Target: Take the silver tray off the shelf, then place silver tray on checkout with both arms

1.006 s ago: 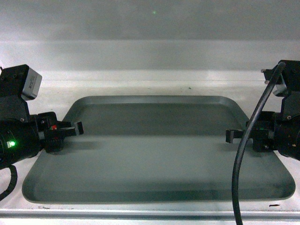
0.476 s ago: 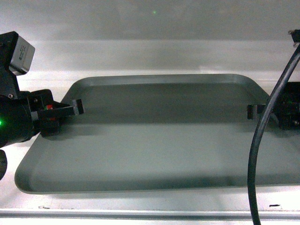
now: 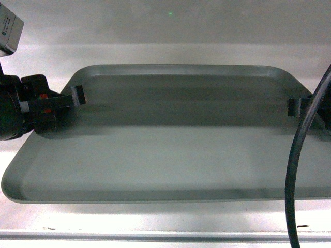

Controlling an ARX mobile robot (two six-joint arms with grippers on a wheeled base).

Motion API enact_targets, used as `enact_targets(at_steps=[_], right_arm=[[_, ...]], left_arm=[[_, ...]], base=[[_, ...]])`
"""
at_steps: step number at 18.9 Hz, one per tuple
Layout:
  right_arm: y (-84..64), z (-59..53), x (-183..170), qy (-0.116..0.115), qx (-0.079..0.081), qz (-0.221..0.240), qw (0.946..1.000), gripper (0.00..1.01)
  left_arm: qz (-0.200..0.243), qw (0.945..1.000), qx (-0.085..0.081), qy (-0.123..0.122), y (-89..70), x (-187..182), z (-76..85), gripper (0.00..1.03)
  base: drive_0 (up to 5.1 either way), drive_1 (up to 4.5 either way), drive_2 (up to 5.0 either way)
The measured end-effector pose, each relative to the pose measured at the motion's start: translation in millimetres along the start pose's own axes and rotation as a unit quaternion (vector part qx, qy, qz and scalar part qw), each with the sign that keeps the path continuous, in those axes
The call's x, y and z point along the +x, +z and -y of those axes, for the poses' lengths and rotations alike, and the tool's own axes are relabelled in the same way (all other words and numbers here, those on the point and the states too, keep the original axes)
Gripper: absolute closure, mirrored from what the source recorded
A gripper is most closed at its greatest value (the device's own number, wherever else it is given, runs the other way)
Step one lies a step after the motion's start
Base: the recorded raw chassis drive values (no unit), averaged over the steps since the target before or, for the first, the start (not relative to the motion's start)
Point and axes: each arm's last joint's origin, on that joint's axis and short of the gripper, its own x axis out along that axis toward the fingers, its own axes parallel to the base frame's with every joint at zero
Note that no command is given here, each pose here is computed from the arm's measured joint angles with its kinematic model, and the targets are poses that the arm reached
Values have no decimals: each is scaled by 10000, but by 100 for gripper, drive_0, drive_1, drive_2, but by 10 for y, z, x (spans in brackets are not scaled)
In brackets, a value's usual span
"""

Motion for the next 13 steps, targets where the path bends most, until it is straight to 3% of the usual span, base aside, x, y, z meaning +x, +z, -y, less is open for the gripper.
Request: enact_targets(at_steps=[13], right_arm=[[-12, 1, -9, -4, -4, -26, 10000, 99]], left_arm=[[-24, 9999, 111, 69, -28, 7, 10, 100]], base=[[0, 0, 0]])
